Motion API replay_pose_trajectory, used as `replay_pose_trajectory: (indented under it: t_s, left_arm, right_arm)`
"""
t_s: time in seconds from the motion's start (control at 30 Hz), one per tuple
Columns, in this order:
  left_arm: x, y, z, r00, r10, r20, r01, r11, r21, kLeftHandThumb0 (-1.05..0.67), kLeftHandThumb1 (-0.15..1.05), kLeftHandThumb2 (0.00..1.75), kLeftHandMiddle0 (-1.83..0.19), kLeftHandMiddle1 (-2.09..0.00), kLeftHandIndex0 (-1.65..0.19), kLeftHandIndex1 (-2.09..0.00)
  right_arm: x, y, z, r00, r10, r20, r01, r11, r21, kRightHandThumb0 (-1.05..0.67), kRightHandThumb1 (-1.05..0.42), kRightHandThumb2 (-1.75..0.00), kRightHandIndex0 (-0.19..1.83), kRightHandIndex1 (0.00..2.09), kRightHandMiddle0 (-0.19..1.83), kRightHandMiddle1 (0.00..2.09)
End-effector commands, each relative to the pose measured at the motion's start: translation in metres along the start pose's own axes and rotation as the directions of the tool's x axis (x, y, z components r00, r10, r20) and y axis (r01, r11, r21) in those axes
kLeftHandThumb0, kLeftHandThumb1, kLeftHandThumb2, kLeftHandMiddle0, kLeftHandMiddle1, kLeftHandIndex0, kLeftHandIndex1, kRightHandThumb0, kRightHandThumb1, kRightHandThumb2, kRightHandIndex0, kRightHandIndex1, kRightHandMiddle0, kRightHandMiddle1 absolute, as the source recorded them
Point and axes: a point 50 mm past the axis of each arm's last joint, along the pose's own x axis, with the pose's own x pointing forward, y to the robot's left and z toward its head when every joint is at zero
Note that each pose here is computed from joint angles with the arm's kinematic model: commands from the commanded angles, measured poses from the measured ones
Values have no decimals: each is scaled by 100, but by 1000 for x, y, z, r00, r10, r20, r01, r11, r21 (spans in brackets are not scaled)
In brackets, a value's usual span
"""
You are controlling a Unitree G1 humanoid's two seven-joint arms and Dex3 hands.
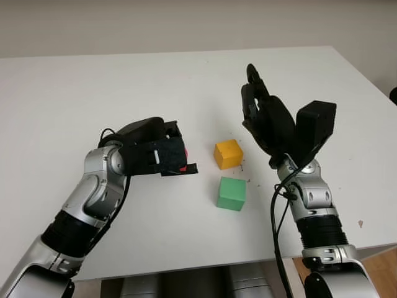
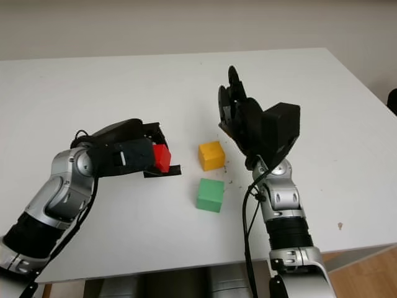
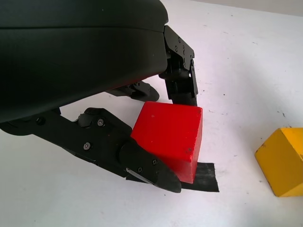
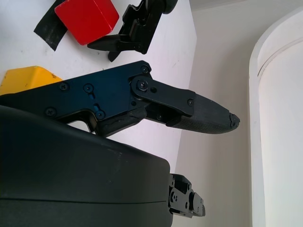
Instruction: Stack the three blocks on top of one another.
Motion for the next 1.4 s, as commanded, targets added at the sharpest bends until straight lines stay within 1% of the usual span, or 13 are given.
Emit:
replay_pose_trajectory:
  t_s: [0.0,0.33,0.47,0.6,0.67,0.73,0.9,0.97,1.03,1.07,1.1,1.2,1.37]
  left_arm:
    - [-2,-2,6,1000,4,11,-4,1000,-10,-34,95,6,-45,-6,-36,-157]
    - [-5,-10,7,999,-26,-18,26,1000,0,-31,94,5,-52,-9,-38,-162]
    - [-5,-12,7,999,-41,-27,42,999,9,-31,94,5,-56,-12,-35,-171]
    - [-5,-12,8,998,-49,-30,50,998,33,-32,94,5,-54,-14,-36,-168]
    - [-5,-13,9,998,-47,-35,49,998,47,-32,94,5,-54,-17,-36,-173]
    - [-6,-13,10,998,-47,-47,50,996,76,-33,94,5,-51,-16,-33,-176]
    - [-5,-17,13,998,-7,-57,15,990,141,-35,97,6,-47,-14,-25,-170]
    - [-5,-19,14,998,12,-61,-2,987,160,-38,99,6,-45,-13,-18,-168]
    - [-5,-21,14,998,30,-55,-20,985,172,-42,100,6,-38,-10,-6,-156]
    - [-4,-22,14,998,37,-50,-27,984,175,-44,101,6,-34,-7,-1,-147]
    - [-4,-22,14,998,42,-45,-34,984,175,-47,101,6,-28,-5,2,-130]
    - [-4,-23,13,998,49,-40,-42,987,155,-49,101,5,-19,-4,1,-97]
    - [-5,-25,12,998,46,-33,-41,990,133,-51,100,5,-14,-4,9,-84]
  right_arm:
    - [0,4,4,1000,9,18,-9,1000,-2,-74,-105,-71,-19,0,-19,0]
    - [0,6,4,1000,-1,18,1,1000,9,-75,-105,-70,-19,0,-19,0]
    - [0,6,4,1000,2,16,-2,1000,2,-74,-105,-71,-19,0,-19,0]
    - [0,7,3,1000,0,18,0,1000,11,-73,-105,-72,-19,0,-19,0]
    - [0,7,3,1000,-5,19,5,1000,16,-74,-105,-70,-19,0,-19,0]
    - [0,7,3,1000,-3,20,2,1000,14,-74,-105,-69,-19,0,-19,0]
    - [0,7,4,1000,-2,21,2,1000,14,-74,-105,-69,-19,0,-19,0]
    - [-1,6,3,1000,-5,17,5,1000,10,-74,-105,-69,-19,0,-19,0]
    - [-1,7,3,1000,-2,13,2,1000,8,-74,-105,-69,-19,0,-19,0]
    - [-1,7,3,1000,1,12,-1,1000,9,-74,-105,-69,-19,0,-19,0]
    - [-2,7,3,1000,-1,12,1,1000,14,-74,-105,-69,-19,0,-19,0]
    - [-2,7,3,1000,-7,16,7,1000,24,-74,-105,-68,-19,0,-19,0]
    - [-2,7,3,1000,0,14,0,1000,11,-73,-105,-71,-19,0,-19,0]
